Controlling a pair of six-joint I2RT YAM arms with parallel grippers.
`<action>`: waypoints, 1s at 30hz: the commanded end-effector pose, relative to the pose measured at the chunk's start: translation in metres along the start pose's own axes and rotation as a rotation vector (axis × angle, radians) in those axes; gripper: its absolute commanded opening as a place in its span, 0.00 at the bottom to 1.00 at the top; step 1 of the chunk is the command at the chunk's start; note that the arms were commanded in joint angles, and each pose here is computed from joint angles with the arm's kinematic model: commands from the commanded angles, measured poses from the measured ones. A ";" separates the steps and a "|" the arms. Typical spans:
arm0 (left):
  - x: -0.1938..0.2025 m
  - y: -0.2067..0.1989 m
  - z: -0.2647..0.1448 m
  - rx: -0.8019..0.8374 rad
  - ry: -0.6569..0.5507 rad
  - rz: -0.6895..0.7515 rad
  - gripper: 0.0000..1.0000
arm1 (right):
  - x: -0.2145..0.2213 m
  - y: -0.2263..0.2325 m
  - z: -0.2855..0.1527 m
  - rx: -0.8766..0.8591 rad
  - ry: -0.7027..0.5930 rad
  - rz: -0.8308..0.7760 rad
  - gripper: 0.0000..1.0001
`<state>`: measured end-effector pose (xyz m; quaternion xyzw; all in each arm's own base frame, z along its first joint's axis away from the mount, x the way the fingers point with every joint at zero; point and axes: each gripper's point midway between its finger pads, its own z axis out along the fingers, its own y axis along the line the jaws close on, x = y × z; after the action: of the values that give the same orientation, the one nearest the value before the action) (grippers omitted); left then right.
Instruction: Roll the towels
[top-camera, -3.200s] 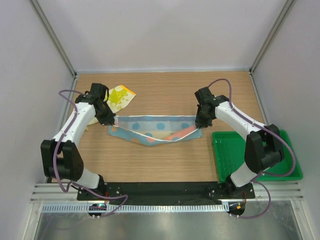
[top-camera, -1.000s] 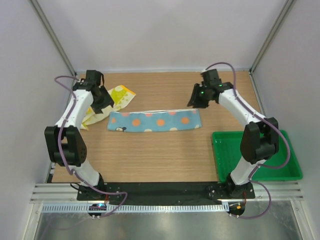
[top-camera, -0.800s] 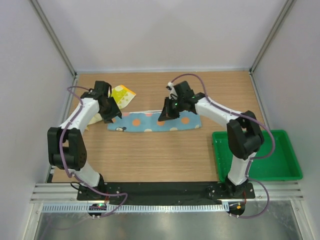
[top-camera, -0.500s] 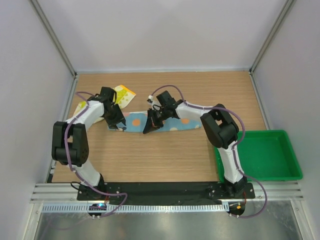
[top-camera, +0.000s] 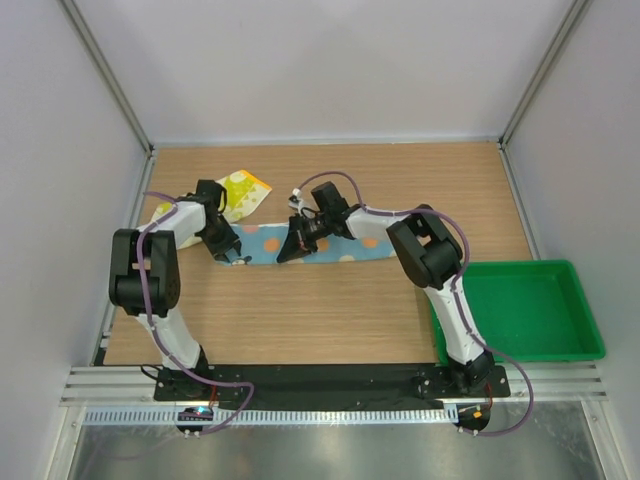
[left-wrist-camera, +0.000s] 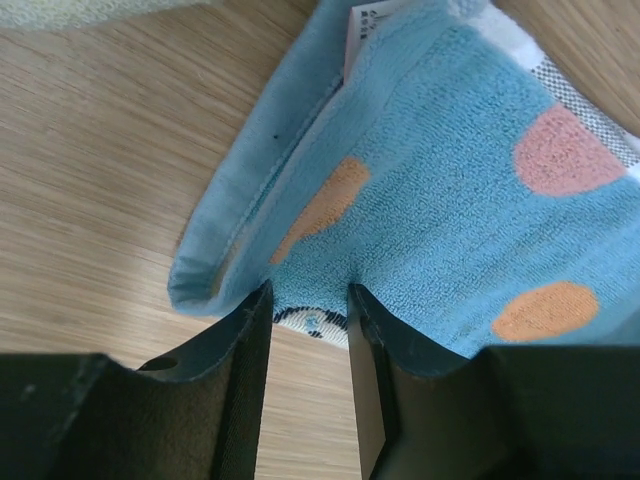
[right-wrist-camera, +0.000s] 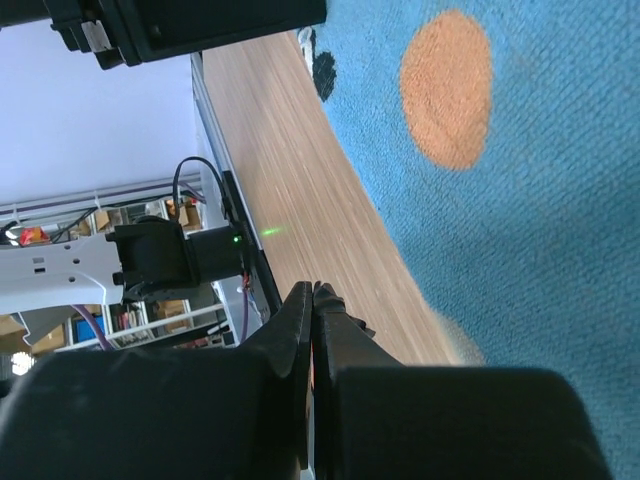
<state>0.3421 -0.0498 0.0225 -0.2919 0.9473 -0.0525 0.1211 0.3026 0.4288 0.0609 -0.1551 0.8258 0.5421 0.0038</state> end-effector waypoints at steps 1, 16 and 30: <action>-0.005 0.010 0.008 -0.054 -0.021 -0.026 0.37 | -0.017 0.018 0.004 -0.100 -0.017 -0.045 0.01; -0.009 0.024 0.008 -0.134 -0.035 -0.024 0.34 | 0.001 -0.060 -0.015 0.104 -0.003 0.004 0.01; -0.014 0.036 0.007 -0.191 -0.037 -0.024 0.33 | 0.017 -0.084 -0.067 0.087 -0.067 0.109 0.01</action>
<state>0.3402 -0.0368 0.0177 -0.3070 0.9448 -0.0113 0.1141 0.3116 0.3565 0.0137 -0.1057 0.8405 0.5310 -0.0206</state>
